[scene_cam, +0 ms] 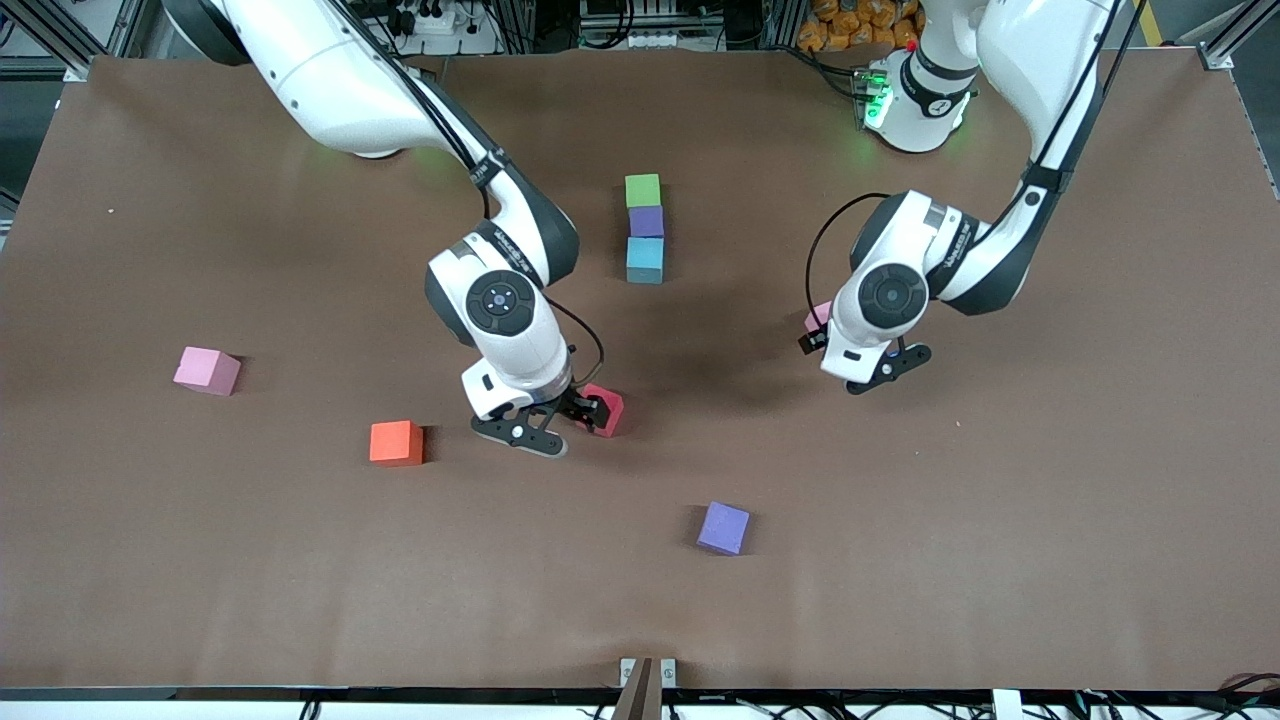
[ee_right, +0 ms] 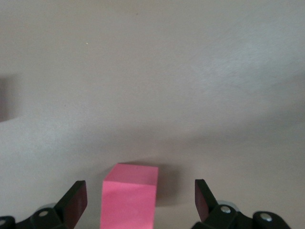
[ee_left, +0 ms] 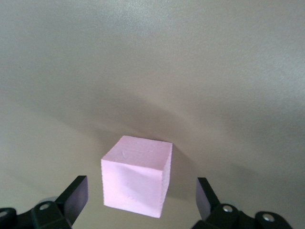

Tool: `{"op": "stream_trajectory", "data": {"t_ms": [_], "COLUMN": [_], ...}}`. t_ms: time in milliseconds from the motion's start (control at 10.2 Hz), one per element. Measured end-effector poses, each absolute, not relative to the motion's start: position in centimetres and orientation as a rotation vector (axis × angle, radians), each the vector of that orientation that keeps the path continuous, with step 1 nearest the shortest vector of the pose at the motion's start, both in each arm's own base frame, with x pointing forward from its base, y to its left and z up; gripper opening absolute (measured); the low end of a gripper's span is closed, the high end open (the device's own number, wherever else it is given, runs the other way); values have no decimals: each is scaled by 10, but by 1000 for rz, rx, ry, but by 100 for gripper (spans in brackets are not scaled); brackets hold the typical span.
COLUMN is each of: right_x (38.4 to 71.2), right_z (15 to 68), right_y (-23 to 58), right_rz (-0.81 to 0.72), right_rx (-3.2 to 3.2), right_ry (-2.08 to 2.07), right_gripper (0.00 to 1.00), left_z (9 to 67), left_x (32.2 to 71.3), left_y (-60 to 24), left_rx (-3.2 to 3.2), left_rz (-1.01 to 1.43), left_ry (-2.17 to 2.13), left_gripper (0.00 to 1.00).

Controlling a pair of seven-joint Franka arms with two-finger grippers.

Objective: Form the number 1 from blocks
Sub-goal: 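Grasp the red block with the right gripper while the left gripper grasps pink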

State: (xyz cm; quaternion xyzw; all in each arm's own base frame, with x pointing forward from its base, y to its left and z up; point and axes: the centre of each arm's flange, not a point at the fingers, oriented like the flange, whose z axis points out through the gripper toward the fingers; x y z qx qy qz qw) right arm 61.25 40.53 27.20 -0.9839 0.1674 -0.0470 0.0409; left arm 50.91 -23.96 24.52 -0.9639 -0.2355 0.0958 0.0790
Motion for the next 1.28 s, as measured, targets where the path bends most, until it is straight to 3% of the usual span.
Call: {"op": "stream_trajectory", "data": {"t_ms": [785, 982, 1080, 1276], "right_x": [589, 587, 587, 585], "right_z": [216, 207, 206, 214], "right_y": [437, 440, 440, 448], "right_rz": [-119, -120, -121, -119], "right_rx": [-3034, -3027, -3026, -3018], "right_ry": [484, 478, 477, 463], "right_gripper": [99, 81, 66, 62], "left_z": [216, 211, 209, 204], "left_x": [476, 472, 470, 465], "left_y": [-229, -228, -228, -226], "left_rx": [-2927, -2927, -2928, -2932], "left_rz": [217, 221, 221, 219], "left_ry": [-752, -750, -749, -744], "left_gripper": [100, 100, 100, 100]}}
